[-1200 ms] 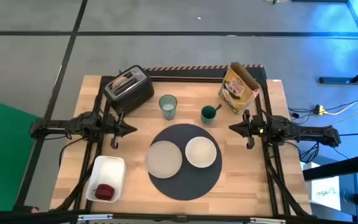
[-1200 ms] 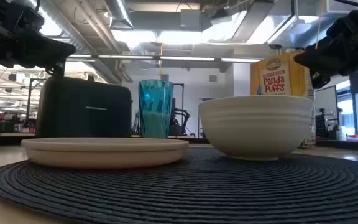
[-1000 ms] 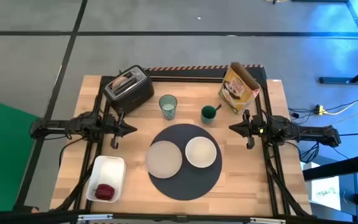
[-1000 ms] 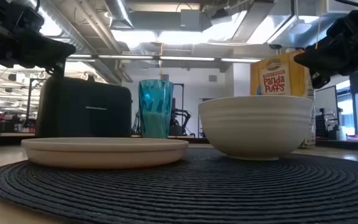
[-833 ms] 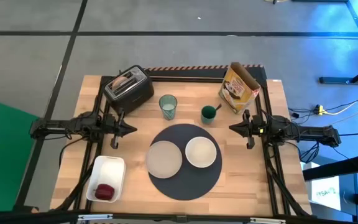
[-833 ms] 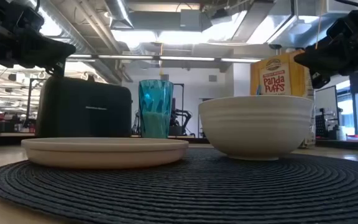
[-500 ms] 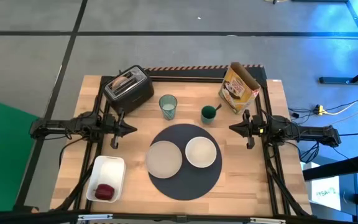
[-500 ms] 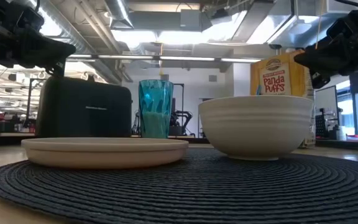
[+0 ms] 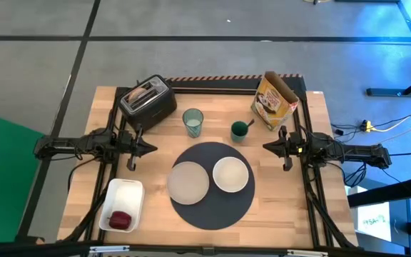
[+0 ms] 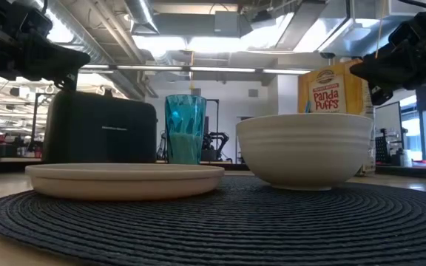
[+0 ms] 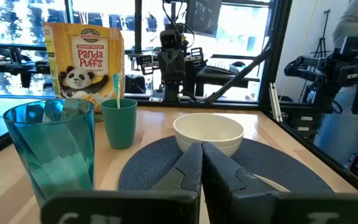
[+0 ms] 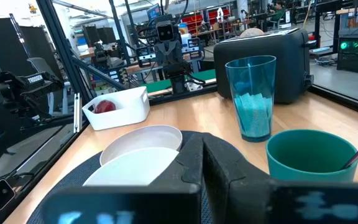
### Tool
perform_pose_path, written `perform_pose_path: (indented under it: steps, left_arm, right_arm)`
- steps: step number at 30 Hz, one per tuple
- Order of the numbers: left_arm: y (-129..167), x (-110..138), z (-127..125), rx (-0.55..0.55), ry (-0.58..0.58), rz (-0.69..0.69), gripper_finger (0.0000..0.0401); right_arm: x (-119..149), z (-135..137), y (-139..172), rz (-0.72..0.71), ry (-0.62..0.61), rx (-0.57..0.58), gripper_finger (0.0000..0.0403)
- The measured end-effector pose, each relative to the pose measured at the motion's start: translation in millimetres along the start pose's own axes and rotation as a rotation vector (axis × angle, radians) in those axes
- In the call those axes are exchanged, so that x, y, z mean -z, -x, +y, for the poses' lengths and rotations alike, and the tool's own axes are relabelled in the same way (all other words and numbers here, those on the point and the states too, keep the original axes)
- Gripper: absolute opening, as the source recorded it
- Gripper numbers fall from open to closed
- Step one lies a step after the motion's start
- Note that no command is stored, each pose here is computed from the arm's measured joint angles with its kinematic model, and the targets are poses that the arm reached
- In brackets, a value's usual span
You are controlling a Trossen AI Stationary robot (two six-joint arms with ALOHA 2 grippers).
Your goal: Arrange a breakfast setting
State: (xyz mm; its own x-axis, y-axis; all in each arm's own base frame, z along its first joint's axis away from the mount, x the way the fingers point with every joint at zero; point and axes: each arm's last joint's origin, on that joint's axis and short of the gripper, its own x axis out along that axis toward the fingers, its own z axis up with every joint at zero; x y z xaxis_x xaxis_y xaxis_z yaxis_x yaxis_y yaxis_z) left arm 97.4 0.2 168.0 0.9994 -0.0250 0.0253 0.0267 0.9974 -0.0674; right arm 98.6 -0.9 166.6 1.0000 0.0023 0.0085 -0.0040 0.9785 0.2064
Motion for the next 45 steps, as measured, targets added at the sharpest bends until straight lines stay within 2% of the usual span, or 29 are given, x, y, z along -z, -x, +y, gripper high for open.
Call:
perform_pose_path:
  steps: [16,21,31,38,45]
  left_arm:
    - [0.0,0.0,0.0,0.000,0.000,0.000,0.0000]
    - [0.0,0.0,0.0,0.000,0.000,0.000,0.0000]
    - [0.0,0.0,0.0,0.000,0.000,0.000,0.0000]
    - [0.4,-1.2,5.0,-0.173,0.000,-0.022,0.0000]
    - [0.5,-1.9,5.4,-0.190,-0.024,-0.027,0.0000]
  right_arm:
    - [0.0,-0.1,0.0,0.000,-0.001,0.003,0.0001]
    - [-2.1,-3.1,0.2,-0.041,-0.054,0.112,0.0001]
    - [-1.6,-2.7,0.2,-0.032,-0.050,0.098,0.0001]
    - [-1.5,-2.7,0.2,-0.031,-0.050,0.098,0.0001]
    - [-1.5,-2.7,0.2,-0.030,-0.050,0.098,0.0001]
